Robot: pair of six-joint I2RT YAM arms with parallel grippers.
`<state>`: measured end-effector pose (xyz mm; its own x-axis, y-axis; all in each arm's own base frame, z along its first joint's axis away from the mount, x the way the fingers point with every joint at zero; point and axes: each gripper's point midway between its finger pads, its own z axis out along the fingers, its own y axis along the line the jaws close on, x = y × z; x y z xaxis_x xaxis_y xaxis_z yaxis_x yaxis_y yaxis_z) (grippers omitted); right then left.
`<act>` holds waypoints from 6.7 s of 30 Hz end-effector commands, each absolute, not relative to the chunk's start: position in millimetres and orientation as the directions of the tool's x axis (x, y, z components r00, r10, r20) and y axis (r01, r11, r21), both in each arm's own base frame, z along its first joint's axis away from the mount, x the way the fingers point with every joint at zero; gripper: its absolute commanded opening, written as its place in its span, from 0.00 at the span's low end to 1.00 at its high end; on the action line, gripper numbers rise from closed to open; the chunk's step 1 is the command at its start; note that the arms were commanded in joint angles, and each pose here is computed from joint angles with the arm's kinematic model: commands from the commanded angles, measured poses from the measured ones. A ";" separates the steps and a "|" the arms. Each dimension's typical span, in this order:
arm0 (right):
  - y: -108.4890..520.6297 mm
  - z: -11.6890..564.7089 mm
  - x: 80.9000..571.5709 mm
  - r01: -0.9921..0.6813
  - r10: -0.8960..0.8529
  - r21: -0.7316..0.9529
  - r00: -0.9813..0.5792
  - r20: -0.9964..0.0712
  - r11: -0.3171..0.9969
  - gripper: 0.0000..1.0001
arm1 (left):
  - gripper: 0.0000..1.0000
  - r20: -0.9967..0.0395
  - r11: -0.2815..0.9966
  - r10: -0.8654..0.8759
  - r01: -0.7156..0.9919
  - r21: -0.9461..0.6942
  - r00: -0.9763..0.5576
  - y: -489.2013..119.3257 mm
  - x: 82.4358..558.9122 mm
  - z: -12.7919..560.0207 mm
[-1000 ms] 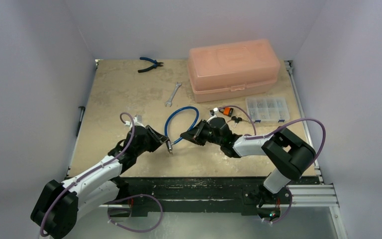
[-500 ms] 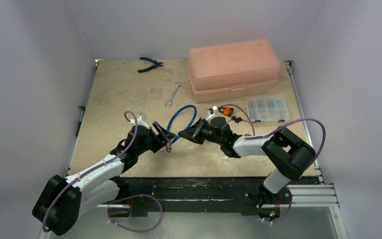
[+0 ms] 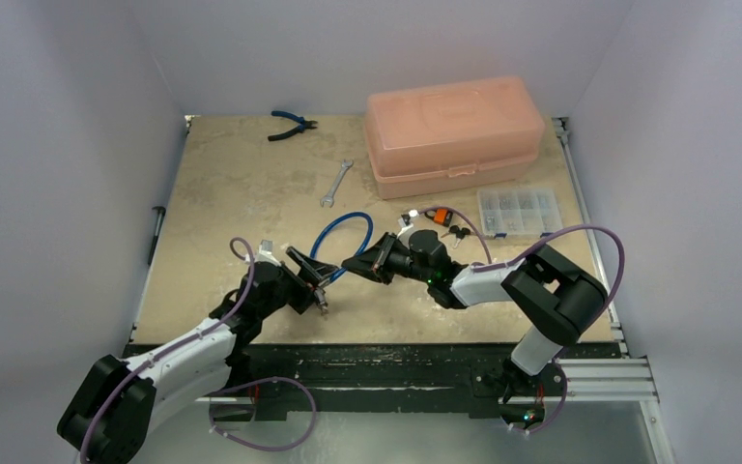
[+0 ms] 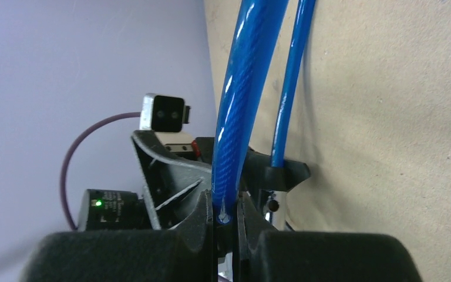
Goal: Unlock with the key
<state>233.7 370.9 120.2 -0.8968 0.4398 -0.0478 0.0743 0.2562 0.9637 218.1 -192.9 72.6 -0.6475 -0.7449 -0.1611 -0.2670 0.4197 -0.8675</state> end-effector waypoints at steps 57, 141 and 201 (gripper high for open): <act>486.5 78.8 353.2 -0.352 0.010 0.767 -0.906 -0.423 0.537 0.17 | 0.00 -0.775 0.564 -0.577 -0.812 -0.149 -0.258 42.6 232.1 76.8; 203.5 230.9 313.0 -0.339 0.043 0.260 -0.534 -0.845 0.904 0.99 | 0.99 -0.863 0.857 -0.242 0.320 -0.404 -0.443 -118.0 250.2 246.5; 124.6 31.3 425.6 0.324 0.349 0.151 -0.737 -0.580 0.934 0.50 | 0.98 -0.864 0.877 -0.238 0.284 -0.387 -0.443 -112.1 251.8 243.5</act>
<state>419.9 124.5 26.9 -0.7436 0.3397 -0.5759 0.3141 0.9378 0.1475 249.4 -113.5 233.0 -0.4849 -0.2548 -0.8366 0.2614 0.8707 -0.4167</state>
